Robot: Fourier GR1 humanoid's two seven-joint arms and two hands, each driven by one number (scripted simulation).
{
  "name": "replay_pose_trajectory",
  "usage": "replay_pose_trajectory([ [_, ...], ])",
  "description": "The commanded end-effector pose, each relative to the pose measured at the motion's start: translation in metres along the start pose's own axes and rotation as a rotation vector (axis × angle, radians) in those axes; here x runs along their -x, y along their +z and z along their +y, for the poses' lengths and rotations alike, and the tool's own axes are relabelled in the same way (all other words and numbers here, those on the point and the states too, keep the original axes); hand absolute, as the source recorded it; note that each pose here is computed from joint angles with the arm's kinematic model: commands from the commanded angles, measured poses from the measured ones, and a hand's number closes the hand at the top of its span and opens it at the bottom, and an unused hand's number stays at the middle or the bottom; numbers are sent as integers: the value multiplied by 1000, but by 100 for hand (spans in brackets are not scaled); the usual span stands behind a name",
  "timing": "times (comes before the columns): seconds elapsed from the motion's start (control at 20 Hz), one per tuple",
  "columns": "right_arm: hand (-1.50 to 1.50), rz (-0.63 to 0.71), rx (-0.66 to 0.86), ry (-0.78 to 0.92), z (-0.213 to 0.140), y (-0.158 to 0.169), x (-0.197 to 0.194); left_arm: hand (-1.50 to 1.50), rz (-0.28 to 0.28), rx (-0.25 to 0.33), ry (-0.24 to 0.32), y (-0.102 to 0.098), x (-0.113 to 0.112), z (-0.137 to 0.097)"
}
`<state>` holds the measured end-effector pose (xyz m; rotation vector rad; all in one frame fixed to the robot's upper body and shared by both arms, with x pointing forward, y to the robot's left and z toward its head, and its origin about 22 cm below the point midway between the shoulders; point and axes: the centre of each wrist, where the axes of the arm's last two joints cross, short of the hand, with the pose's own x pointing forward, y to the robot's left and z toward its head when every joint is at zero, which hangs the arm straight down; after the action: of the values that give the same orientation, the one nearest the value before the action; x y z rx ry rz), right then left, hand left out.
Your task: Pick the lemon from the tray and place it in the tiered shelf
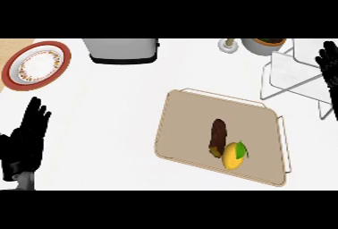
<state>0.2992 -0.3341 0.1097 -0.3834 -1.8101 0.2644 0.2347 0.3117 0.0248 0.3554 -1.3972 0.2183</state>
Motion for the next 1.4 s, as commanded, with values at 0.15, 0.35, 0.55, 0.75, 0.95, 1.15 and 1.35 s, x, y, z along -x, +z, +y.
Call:
replay_pose_trajectory([
  [0.15,150,84,408,182,-28,51,2,0,176,36,-32,11,34,7],
  [0.35,150,580,605,409,-62,132,77,0,286,65,-2,21,51,10],
  [0.55,-150,577,774,227,-12,188,60,0,311,159,10,15,48,0],
  [0.75,-150,514,665,244,28,236,16,0,312,213,0,15,53,-2],
  [0.95,-150,516,548,217,52,256,-26,0,290,238,-5,-2,48,-23],
  [1.15,-150,566,471,234,55,257,-72,0,293,267,-32,-6,41,-5],
  [1.35,-150,673,418,301,67,256,-93,0,297,277,-24,-8,45,-21],
])
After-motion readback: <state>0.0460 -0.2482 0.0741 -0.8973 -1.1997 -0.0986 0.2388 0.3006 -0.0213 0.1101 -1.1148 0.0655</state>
